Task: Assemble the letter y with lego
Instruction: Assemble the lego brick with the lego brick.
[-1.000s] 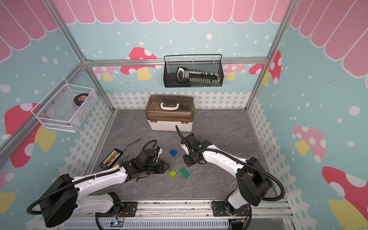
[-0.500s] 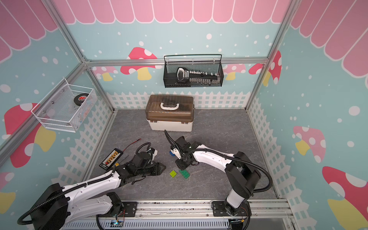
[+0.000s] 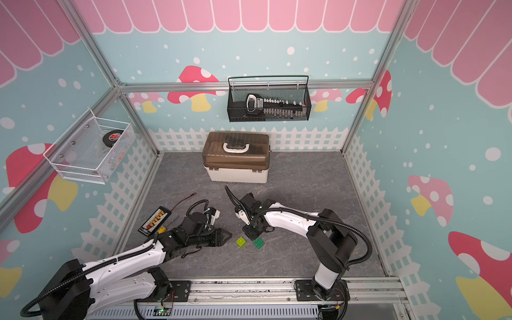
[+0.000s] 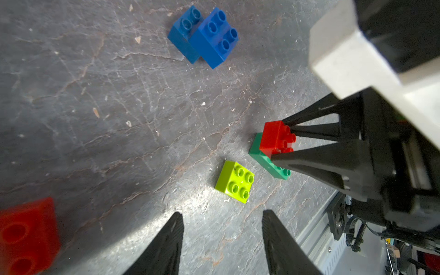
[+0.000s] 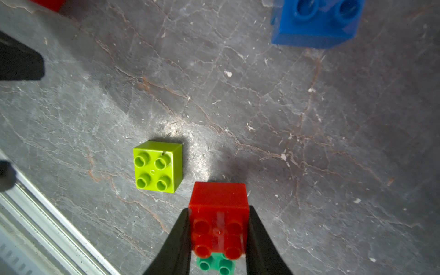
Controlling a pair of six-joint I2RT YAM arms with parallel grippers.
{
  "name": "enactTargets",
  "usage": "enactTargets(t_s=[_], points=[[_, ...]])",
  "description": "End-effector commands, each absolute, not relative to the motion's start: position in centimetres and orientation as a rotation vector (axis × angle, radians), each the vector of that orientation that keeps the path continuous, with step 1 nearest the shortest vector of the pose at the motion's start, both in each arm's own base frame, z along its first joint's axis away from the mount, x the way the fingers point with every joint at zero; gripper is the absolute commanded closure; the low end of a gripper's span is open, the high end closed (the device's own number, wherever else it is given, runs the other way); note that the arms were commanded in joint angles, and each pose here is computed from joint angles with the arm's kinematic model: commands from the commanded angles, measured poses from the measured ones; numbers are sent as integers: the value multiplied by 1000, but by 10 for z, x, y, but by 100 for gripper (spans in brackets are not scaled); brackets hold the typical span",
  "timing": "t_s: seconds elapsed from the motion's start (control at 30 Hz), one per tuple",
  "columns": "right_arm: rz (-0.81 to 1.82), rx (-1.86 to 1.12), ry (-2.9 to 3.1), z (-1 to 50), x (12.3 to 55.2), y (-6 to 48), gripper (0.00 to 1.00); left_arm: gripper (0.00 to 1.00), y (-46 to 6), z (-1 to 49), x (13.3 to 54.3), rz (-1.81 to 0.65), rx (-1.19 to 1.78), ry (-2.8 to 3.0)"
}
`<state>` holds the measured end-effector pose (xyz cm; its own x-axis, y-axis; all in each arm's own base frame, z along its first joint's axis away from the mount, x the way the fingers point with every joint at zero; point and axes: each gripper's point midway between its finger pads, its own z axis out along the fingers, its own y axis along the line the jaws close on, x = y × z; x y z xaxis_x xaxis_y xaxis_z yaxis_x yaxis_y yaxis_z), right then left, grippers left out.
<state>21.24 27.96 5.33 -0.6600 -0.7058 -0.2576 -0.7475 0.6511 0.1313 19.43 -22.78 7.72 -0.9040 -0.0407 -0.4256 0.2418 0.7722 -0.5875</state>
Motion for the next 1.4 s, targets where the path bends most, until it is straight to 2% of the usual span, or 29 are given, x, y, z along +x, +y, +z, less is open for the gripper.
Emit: enactTargets(t_s=[0.0, 0.9, 1.37], points=[[312, -1246, 2672, 53, 211, 282, 67, 45, -228, 80, 193, -956, 143, 2538], [254, -1270, 2730, 40, 199, 270, 67, 45, -221, 72, 195, -889, 131, 2559], [318, -1198, 2755, 33, 198, 278, 68, 45, -221, 72, 196, -874, 138, 2564]])
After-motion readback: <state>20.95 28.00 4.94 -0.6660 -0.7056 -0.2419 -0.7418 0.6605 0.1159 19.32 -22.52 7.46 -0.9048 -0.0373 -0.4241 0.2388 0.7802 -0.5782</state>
